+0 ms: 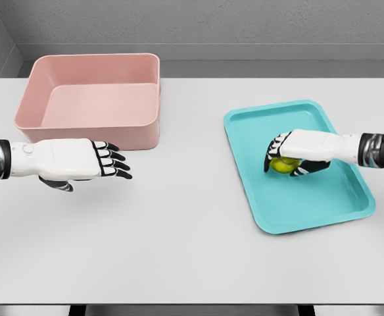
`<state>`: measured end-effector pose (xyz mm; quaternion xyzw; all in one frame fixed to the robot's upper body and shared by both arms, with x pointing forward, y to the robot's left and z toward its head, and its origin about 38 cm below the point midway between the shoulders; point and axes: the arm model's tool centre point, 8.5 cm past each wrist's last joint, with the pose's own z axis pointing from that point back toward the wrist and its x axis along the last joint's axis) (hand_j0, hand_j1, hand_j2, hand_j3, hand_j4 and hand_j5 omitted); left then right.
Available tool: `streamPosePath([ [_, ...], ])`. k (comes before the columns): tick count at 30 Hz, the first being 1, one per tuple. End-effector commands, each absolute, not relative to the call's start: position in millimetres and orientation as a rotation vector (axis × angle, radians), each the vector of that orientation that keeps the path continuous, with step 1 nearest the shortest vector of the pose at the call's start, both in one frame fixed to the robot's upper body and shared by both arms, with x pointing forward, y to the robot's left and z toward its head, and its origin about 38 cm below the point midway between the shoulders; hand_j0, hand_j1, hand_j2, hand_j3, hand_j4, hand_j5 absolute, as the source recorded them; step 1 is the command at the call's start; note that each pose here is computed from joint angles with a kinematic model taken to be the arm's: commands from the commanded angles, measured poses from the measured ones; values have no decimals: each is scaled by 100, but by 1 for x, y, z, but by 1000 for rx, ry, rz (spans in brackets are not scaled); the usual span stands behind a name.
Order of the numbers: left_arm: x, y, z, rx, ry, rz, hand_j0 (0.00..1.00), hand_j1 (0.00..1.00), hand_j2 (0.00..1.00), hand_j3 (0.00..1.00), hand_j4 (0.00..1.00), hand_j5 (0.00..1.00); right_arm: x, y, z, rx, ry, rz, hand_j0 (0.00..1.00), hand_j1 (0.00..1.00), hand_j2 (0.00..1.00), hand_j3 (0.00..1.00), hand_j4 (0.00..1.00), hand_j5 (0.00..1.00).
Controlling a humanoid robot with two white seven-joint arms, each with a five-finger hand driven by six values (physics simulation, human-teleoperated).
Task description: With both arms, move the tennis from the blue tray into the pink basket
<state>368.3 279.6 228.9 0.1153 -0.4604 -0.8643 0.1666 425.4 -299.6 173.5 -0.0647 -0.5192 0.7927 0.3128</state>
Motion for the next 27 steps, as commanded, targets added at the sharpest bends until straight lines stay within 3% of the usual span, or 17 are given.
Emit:
streamPosePath([
  [1, 368, 280, 229, 326, -1312, -2455, 100, 100, 100, 100, 100, 100, 423, -295, 177, -161, -1388, 2093, 55, 55, 55, 55, 55, 55],
  [27, 368, 274, 226, 310, -1325, -2457, 100, 100, 100, 100, 100, 100, 406, -216, 210, -41, -1561, 2252, 54, 54, 54, 54, 54, 54],
])
